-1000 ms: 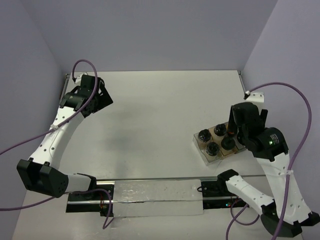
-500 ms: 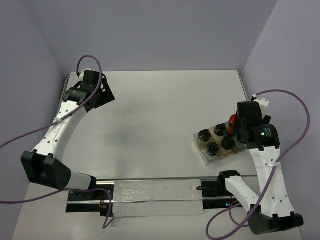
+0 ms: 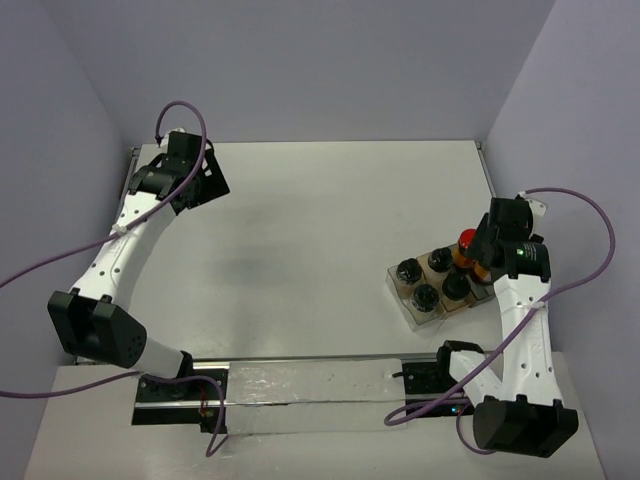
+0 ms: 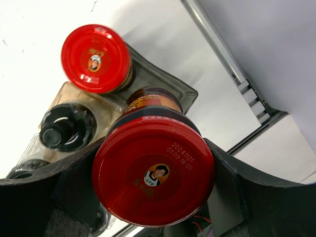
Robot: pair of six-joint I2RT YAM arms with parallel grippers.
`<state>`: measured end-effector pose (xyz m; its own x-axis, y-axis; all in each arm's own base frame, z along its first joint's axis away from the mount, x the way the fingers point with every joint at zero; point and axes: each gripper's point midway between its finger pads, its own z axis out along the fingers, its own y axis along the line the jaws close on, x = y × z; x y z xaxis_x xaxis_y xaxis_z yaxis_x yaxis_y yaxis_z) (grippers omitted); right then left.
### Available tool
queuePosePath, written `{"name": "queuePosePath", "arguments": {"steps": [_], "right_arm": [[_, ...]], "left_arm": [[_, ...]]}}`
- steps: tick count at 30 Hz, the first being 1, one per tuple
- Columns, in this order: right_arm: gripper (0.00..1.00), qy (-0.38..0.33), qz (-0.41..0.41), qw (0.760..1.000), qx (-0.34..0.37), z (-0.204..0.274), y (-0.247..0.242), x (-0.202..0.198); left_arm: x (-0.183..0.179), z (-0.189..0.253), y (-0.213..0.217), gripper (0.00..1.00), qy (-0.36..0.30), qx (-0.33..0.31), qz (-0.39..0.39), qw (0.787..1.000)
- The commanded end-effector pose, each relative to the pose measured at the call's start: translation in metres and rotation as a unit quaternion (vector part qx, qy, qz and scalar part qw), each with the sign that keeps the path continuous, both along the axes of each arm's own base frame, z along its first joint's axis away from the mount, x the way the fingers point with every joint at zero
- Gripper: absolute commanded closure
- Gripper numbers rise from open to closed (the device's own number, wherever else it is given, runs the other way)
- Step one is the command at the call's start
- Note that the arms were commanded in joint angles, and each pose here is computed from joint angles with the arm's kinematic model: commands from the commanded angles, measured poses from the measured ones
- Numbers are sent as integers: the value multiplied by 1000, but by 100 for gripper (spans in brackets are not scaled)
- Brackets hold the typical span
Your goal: Organize the condiment bottles
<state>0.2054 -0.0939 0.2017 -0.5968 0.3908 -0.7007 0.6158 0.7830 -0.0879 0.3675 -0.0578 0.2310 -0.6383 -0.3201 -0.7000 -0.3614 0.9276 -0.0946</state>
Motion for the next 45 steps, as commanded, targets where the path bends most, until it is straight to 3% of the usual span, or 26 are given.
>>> {"name": "queuePosePath", "arguments": {"steps": [1,28,34,41,45], "right_arm": [[81,-70,-33,997,-26,21,-19,17],[80,3,-61,998,5,-39,-36,23],[74,21,-56,998,18,-60,-32,19],[51,28,-57,998,19,-69,-32,19],[18,24,-55,998,22,-66,-31,20]], "left_arm": [[16,15,-1,0,-26,-6,-3,1000],[49,4,5,0,-14,-25,7,1000],[52,0,3,1,-7,-32,2,999],[50,-1,5,0,-8,-33,2,999],[49,0,5,1,-10,-34,2,999]]}}
